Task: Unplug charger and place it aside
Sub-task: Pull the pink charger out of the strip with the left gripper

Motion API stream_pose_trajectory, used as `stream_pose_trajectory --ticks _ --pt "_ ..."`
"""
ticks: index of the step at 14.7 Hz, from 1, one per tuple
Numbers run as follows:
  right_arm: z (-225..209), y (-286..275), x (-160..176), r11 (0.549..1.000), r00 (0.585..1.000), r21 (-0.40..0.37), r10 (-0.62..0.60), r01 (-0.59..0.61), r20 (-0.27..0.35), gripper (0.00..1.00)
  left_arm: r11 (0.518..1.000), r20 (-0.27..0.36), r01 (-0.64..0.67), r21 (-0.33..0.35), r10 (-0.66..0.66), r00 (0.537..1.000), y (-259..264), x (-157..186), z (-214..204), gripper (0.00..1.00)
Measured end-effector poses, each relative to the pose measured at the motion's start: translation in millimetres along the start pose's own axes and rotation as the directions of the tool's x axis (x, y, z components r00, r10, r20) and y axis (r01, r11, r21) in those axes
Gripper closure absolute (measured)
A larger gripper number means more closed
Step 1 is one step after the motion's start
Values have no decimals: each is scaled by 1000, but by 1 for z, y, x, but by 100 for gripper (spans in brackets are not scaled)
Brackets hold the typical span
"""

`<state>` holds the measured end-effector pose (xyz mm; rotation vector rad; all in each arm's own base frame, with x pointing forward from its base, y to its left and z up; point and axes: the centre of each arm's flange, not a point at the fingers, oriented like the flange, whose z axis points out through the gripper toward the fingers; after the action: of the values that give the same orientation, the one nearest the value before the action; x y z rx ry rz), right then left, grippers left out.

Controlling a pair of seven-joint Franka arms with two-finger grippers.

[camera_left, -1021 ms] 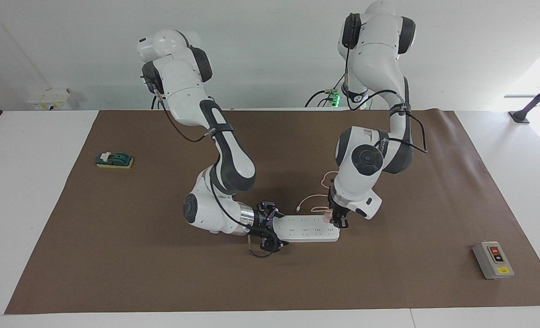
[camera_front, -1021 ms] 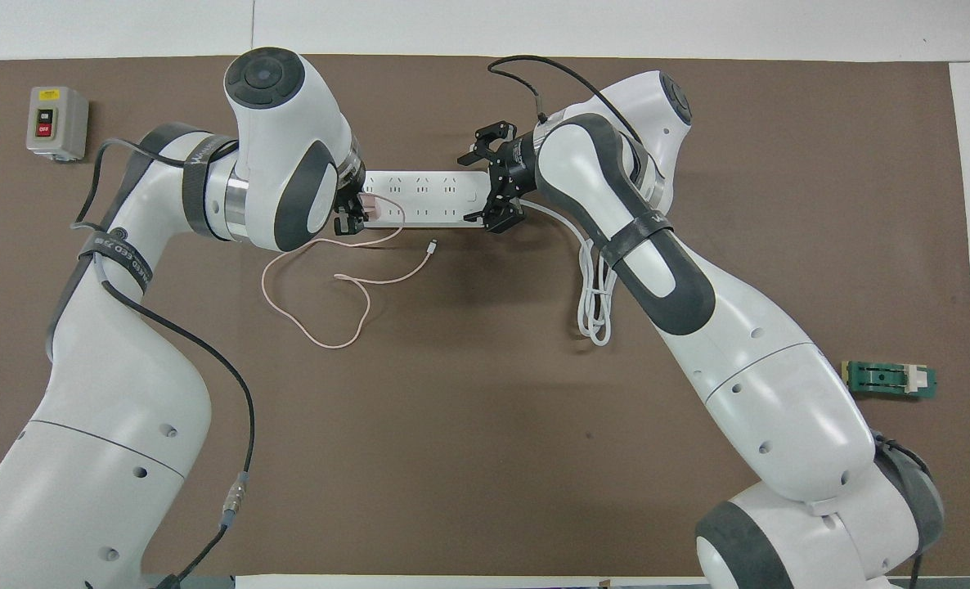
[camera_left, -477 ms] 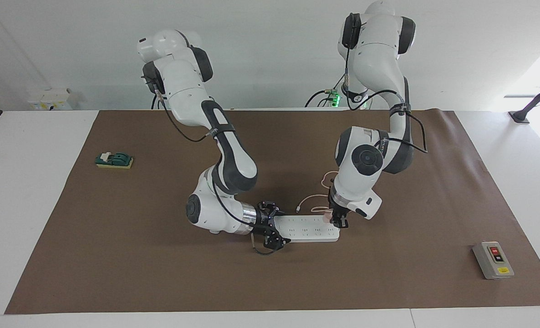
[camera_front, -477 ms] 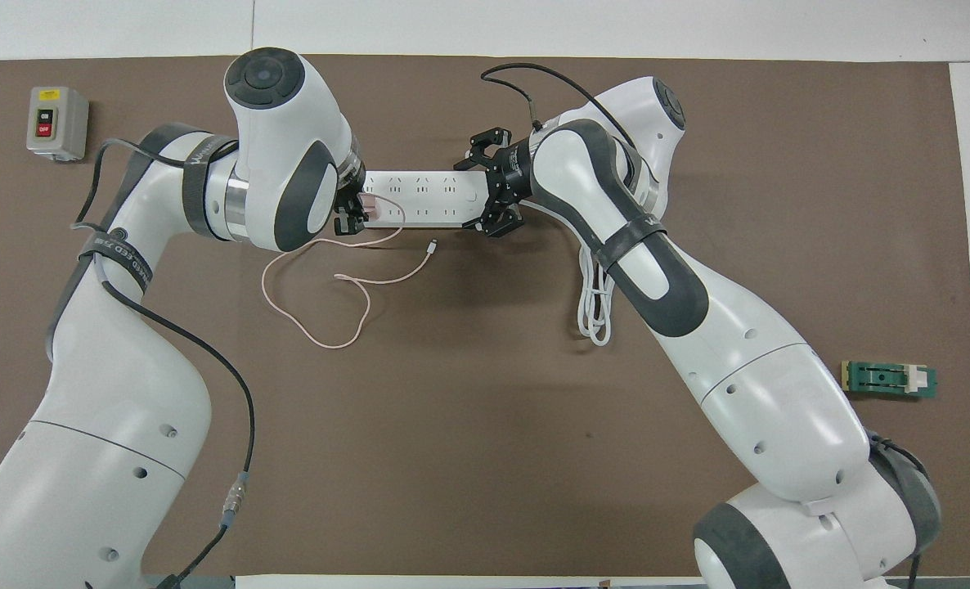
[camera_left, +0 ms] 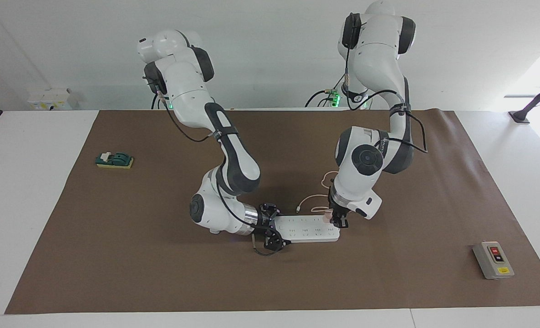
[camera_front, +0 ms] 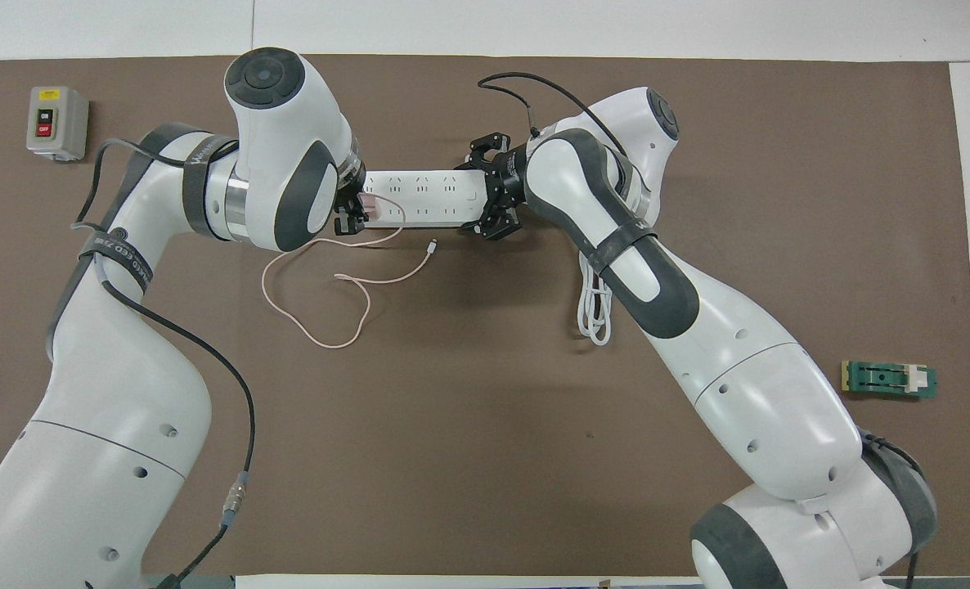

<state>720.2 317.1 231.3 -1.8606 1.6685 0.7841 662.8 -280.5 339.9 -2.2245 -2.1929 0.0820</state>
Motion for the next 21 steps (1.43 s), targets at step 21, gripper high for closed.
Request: stream_pose_trajectory --ticks 21 --pt "7 1 -7 1000 1000 14 -14 14 -7 0 868 -28 -489 83 493 870 1 47 -74 68"
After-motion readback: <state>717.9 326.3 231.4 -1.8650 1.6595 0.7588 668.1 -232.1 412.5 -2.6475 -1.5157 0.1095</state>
